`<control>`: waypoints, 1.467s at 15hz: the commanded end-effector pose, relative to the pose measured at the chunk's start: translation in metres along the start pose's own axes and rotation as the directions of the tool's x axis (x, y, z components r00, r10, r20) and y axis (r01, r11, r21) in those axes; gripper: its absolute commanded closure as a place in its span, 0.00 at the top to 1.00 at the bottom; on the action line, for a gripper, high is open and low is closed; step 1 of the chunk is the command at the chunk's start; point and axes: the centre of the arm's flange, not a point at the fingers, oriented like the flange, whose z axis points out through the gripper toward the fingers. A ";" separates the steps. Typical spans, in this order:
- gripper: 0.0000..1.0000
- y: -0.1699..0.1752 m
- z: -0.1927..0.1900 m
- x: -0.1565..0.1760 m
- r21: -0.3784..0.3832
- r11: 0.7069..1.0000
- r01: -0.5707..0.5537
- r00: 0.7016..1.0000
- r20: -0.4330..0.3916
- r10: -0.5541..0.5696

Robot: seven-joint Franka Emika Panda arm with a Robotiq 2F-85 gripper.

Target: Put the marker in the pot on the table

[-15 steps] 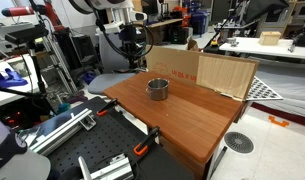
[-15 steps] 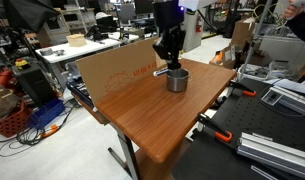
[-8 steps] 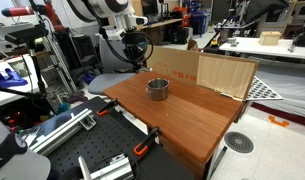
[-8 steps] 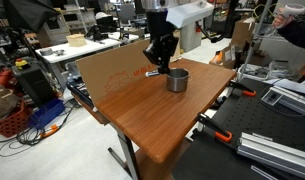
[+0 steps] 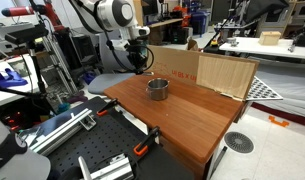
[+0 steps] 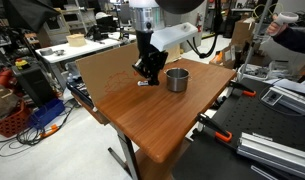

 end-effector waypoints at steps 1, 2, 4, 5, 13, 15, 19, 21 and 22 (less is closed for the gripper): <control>0.05 -0.016 0.019 0.012 -0.015 1.000 0.003 1.000 -0.024 -0.003; 0.05 -0.020 0.023 0.014 -0.013 1.000 0.007 1.000 -0.017 -0.007; 0.05 -0.027 0.034 0.018 -0.008 1.000 0.013 1.000 -0.005 -0.013; 0.05 -0.030 0.040 0.018 -0.013 1.000 0.017 1.000 -0.001 -0.017; 0.05 -0.028 0.066 0.026 -0.017 1.000 0.013 0.999 0.036 -0.012; 0.45 -0.026 0.071 0.025 -0.019 1.000 0.011 0.999 0.053 -0.010; 0.73 -0.022 0.080 0.024 -0.015 1.000 0.001 0.997 0.080 0.001; 0.88 -0.021 0.079 0.024 -0.012 1.000 -0.005 0.997 0.077 0.006; 0.95 -0.021 0.079 0.025 -0.011 1.000 -0.006 0.997 0.076 0.007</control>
